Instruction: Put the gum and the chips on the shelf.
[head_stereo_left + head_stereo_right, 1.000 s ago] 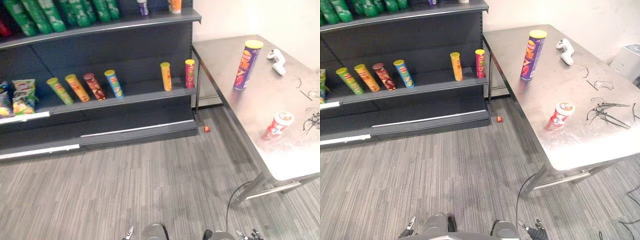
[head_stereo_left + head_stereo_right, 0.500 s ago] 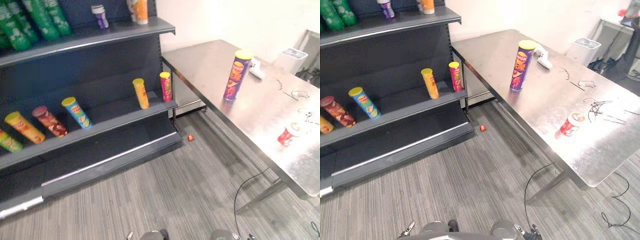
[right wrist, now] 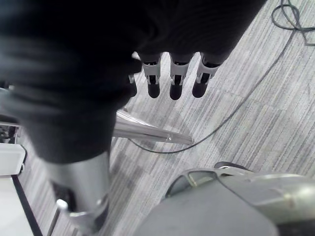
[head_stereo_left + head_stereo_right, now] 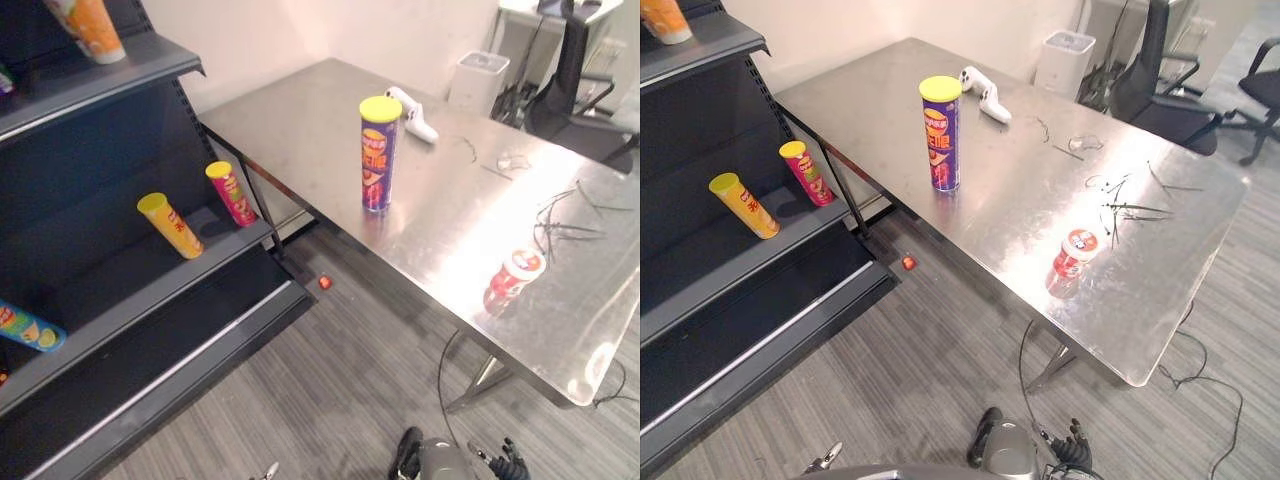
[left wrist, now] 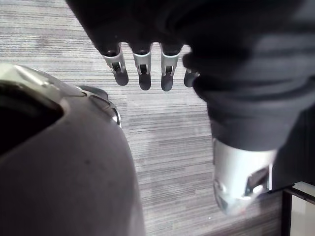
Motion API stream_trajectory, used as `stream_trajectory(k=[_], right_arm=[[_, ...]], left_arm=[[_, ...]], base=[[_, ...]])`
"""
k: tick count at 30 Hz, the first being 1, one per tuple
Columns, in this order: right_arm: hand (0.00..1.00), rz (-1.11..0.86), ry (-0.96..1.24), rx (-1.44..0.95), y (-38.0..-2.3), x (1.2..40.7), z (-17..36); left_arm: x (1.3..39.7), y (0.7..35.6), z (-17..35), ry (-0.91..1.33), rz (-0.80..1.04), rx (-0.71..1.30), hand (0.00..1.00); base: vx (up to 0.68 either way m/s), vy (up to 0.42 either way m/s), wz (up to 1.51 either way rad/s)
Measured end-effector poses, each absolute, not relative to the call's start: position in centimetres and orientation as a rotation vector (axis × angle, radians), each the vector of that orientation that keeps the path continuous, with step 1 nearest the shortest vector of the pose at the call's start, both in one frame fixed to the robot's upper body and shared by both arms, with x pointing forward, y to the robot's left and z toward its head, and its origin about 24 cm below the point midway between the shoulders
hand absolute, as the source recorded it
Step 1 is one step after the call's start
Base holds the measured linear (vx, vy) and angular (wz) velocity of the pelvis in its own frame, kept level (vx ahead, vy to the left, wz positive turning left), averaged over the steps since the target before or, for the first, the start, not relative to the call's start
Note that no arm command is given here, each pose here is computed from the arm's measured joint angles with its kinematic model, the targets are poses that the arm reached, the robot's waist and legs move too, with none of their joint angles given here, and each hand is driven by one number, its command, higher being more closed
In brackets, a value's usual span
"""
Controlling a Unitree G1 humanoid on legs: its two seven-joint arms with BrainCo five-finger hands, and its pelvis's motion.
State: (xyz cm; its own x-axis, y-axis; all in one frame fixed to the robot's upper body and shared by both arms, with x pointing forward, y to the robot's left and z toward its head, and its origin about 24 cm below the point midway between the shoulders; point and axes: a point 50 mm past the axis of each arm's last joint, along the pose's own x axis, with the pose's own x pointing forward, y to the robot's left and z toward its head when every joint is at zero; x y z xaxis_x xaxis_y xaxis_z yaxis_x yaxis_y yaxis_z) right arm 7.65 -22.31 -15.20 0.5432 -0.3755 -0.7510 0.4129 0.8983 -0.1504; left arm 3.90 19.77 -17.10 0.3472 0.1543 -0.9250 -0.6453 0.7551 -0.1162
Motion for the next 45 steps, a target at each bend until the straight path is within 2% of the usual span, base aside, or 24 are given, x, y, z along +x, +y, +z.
stream_trajectory(k=[7,15,21,25,28,34,38,45], right_arm=[[0.0,-0.417,0.896,0.025,-21.5,7.6,-15.4],[0.0,-0.419,0.944,-0.015,-21.9,7.0,-15.5],[0.0,-0.464,0.984,0.058,-22.3,6.7,-15.7],[0.0,-0.507,1.042,0.102,-22.9,4.6,-16.0],[0.0,-0.521,1.071,0.137,-21.9,3.4,-16.3],[0.0,-0.526,1.026,0.13,-21.6,3.6,-16.2],[0.0,-0.515,0.979,0.179,-21.7,3.5,-16.1],[0.0,-0.524,0.963,0.118,-22.2,4.0,-15.9]], left_arm=[[4.7,21.3,-16.8,1.087,0.532,-0.458,0.0],[4.5,21.0,-16.9,1.061,0.64,-0.578,0.0],[3.6,20.1,-17.2,1.064,0.696,-0.67,0.0],[3.2,19.1,-17.4,1.081,0.707,-0.71,0.0],[2.8,20.0,-17.2,1.066,0.721,-0.682,0.0],[2.6,20.4,-17.2,1.089,0.691,-0.618,0.0],[2.8,20.8,-17.1,1.138,0.545,-0.485,0.0],[2.7,20.4,-17.2,1.158,0.468,-0.476,0.0]], base=[[-0.11,0.041,-0.01],[0.13,-0.014,-0.79],[0.19,0.187,-1.42],[0.17,0.306,-1.17],[0.27,0.37,-0.81],[0.23,0.171,-0.38],[0.17,0.01,-0.47],[0.04,-0.012,-0.58]])
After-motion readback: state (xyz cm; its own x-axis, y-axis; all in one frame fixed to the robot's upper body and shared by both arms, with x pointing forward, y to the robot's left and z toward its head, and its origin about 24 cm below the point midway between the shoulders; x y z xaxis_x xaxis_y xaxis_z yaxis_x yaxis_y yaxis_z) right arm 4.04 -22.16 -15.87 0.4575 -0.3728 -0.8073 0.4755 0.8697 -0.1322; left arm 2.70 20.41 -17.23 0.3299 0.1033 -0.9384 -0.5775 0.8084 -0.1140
